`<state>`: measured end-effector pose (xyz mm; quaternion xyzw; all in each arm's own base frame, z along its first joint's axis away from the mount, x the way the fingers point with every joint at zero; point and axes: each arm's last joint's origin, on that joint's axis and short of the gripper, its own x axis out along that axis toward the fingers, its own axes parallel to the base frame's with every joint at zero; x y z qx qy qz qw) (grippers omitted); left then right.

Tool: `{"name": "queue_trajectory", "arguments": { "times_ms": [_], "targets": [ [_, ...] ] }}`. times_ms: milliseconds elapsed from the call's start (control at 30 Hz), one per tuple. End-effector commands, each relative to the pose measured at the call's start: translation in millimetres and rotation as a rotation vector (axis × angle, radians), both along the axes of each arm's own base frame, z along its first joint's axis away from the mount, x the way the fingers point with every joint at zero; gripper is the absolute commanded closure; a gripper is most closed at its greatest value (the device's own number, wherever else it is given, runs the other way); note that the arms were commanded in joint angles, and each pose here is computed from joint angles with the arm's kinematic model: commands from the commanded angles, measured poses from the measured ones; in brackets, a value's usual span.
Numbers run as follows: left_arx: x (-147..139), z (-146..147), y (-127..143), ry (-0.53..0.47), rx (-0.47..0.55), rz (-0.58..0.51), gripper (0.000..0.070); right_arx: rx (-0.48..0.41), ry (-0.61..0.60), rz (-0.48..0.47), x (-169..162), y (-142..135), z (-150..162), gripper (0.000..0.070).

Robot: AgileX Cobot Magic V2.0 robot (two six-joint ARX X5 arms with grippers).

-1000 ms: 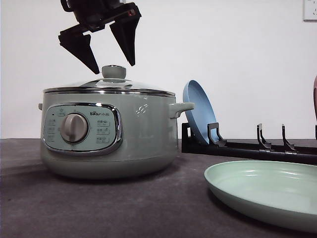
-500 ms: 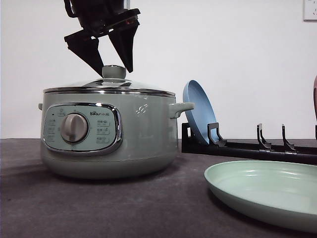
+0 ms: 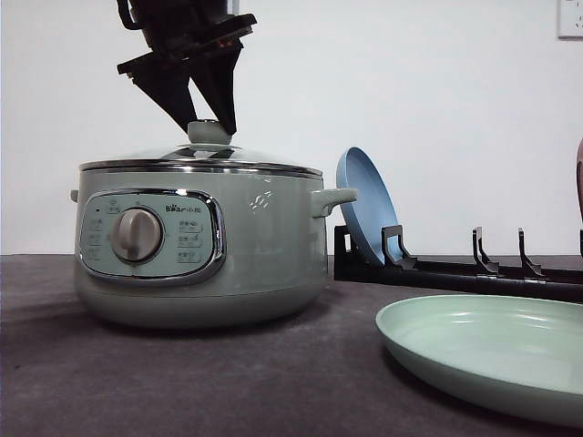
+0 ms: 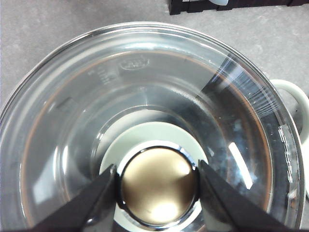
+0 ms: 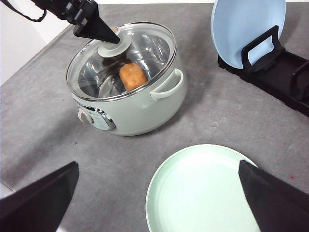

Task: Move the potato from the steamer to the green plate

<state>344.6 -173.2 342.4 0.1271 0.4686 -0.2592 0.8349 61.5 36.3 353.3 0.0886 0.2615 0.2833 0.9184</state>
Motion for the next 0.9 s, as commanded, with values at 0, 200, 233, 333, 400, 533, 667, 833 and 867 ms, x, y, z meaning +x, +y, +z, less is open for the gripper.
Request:
{"name": "queue_trajectory", "arguments": {
  "times_ms": [0, 200, 233, 333, 400, 533, 667, 833, 867],
  "targets": [
    [4.9, -0.3, -5.1, 0.0, -0.017, 0.018, 0.07, 0.014, -0.011, -0.005, -0.4, -0.1, 3.6, 0.0],
    [4.2, 14.5, -4.4, -0.034, -0.035, 0.019, 0.07, 0.014, -0.011, -0.005, -0.4, -0.1, 3.6, 0.0],
    [3.6, 19.6, -4.1, -0.044, -0.04, 0.019, 0.0699, 0.014, -0.011, -0.005, -0.4, -0.1, 3.6, 0.0],
    [0.6, 36.0, -2.6, -0.071, -0.054, 0.019, 0.0699, 0.014, -0.011, -0.005, -0.4, -0.1, 3.6, 0.0],
    [-2.3, 47.9, -1.2, -0.091, -0.064, 0.019, 0.0699, 0.014, -0.011, -0.005, -0.4, -0.1, 3.6, 0.0],
    [-8.8, 68.4, 2.1, -0.122, -0.08, 0.018, 0.0699, 0.014, -0.011, -0.005, -0.4, -0.1, 3.5, 0.0],
    [-13.7, 80.7, 4.6, -0.14, -0.088, 0.018, 0.0699, 0.014, -0.011, -0.005, -0.4, -0.1, 3.5, 0.0],
    [-13.4, 83.4, 9.1, -0.142, -0.088, 0.029, 0.0699, 0.013, -0.011, -0.004, -0.4, -0.1, 3.5, 0.0],
    [-12.7, 83.4, 10.7, -0.141, -0.088, 0.034, 0.0699, 0.013, -0.011, -0.004, -0.4, -0.1, 3.5, 0.0]
  ]
}}
